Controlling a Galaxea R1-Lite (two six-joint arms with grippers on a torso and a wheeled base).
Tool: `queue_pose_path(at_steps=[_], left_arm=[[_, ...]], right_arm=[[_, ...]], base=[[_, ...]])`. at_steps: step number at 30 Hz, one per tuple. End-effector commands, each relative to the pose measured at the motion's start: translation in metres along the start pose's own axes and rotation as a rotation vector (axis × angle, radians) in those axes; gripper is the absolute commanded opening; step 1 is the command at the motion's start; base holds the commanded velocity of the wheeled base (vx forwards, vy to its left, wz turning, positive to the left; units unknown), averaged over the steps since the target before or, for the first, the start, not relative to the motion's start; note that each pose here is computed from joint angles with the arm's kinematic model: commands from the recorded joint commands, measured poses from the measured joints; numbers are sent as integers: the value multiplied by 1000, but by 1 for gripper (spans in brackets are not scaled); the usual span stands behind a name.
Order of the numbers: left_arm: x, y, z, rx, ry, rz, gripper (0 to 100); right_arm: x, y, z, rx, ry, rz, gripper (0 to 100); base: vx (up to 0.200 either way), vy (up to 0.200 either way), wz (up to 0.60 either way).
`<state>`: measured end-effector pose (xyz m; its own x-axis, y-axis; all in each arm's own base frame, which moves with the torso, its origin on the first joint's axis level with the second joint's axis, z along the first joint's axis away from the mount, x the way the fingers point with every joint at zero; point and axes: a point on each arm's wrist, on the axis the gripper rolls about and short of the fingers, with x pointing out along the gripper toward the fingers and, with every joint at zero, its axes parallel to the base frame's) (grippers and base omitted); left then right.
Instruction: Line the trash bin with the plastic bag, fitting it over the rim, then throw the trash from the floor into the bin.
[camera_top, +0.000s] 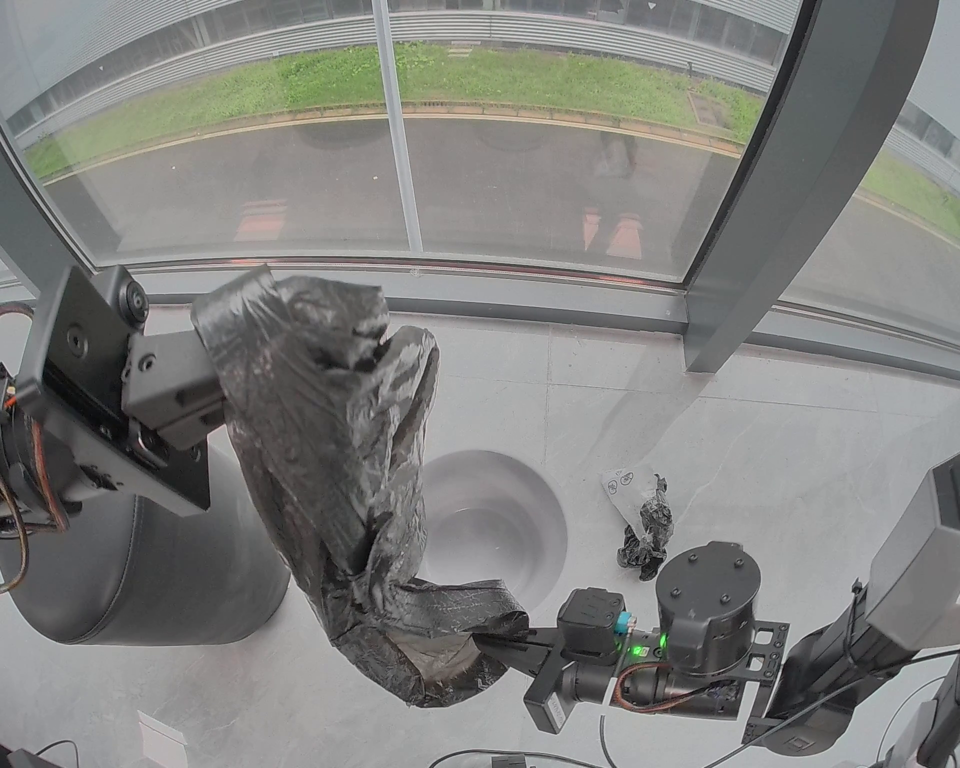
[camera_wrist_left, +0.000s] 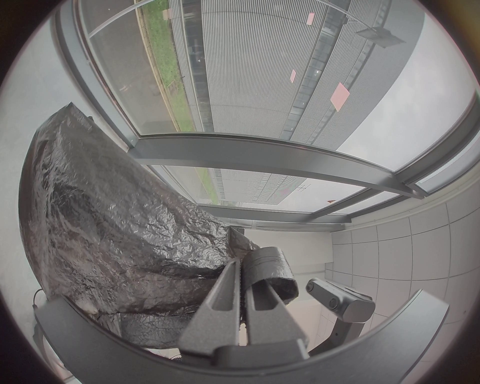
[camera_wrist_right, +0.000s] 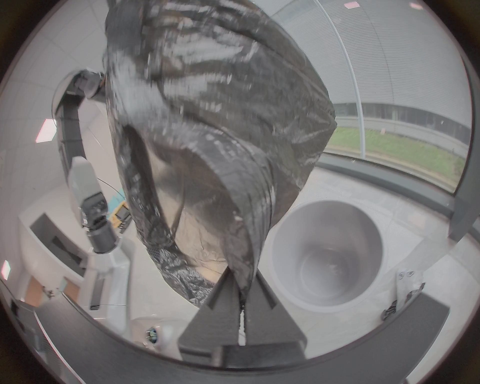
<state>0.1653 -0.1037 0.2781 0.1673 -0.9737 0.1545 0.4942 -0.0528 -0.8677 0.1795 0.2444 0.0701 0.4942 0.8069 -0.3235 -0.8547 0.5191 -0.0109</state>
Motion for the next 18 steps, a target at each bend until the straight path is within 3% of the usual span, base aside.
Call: queue_pose_path(at_steps=[1,5,6,18], left_arm=[[2,28,-4,-52,6,43,0],[3,36,-4,-73,9,53,0],[4,47,-6,-101,18,78,0],[18,89,-1,-167,35,124,0]], right_arm=[[-23,-17,23,81,-34,73,0],[-29,-23,29,137,-23,127,0],[-36,-24,35,195,-21,186,0],[-39,-25,29,267,26,316,0]], base=[[0,0,0],[0,0,0],[0,0,0],[0,0,0]])
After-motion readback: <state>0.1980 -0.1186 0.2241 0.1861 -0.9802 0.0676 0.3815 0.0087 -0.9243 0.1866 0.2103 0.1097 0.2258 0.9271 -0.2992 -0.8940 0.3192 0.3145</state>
